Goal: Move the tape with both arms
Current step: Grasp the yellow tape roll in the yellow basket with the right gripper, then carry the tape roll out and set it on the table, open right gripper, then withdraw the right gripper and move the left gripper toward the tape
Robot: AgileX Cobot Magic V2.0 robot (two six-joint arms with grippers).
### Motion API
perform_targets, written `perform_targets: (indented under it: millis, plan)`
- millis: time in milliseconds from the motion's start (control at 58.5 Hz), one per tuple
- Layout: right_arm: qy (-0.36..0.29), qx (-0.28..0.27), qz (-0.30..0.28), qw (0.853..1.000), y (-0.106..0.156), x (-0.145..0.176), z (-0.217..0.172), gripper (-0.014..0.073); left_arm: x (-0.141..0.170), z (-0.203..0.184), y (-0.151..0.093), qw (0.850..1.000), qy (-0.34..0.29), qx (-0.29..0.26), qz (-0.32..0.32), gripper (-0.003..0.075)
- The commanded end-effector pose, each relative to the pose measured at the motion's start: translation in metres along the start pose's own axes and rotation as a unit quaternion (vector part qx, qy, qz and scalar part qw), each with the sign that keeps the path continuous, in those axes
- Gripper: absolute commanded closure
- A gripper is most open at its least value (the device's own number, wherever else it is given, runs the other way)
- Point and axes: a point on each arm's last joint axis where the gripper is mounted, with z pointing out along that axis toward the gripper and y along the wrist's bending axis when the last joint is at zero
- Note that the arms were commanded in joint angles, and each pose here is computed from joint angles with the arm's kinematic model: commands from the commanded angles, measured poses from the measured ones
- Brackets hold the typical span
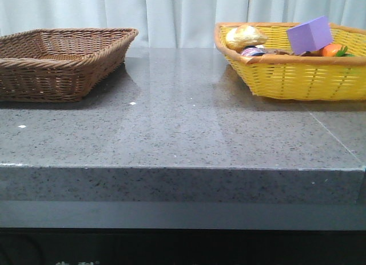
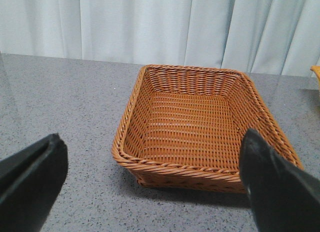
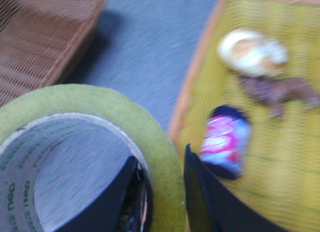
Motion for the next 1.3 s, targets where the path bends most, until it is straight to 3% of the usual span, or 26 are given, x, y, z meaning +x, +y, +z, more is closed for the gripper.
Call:
perform_targets:
  millis: [0, 205, 530, 650, 752, 838, 1129, 1283]
  plan:
    - [-0.058, -0.046, -0.020, 0.997, 0.025, 0.000, -0.011, 0.0487, -0.019, -0.001, -0.001, 0.999, -0.053, 0.003, -0.001, 0.0031]
    - [0.019, -0.092, -0.064, 0.994, 0.068, 0.051, 0.030, 0.0487, -0.019, -0.001, -0.001, 0.999, -0.053, 0.003, -0.001, 0.0031]
    - [0.062, -0.086, -0.070, 0.992, 0.072, 0.070, 0.063, 0.0476, -0.019, -0.001, -0.001, 0.999, -0.053, 0.003, -0.001, 0.0031]
    - [0.061, -0.087, -0.070, 0.992, 0.073, 0.070, 0.063, 0.0394, -0.019, -0.001, -0.001, 0.999, -0.053, 0.003, -0.001, 0.0031]
    - [0.058, -0.087, -0.070, 0.992, 0.073, 0.069, 0.062, 0.0265, -0.019, -0.001, -0.001, 0.999, -0.053, 0.003, -0.001, 0.0031]
    - [0.051, -0.088, -0.070, 0.992, 0.073, 0.066, 0.062, 0.0239, -0.019, -0.001, -0.001, 0.999, -0.053, 0.003, -0.001, 0.0031]
    - [-0.022, -0.101, -0.064, 0.993, 0.073, 0.030, 0.018, 0.0267, -0.019, -0.001, -0.001, 0.999, -0.053, 0.003, -0.001, 0.0031]
    - [-0.071, -0.098, -0.058, 0.991, 0.062, 0.013, -0.014, 0.0442, -0.019, -0.001, -0.001, 0.999, -0.053, 0.003, -0.001, 0.0031]
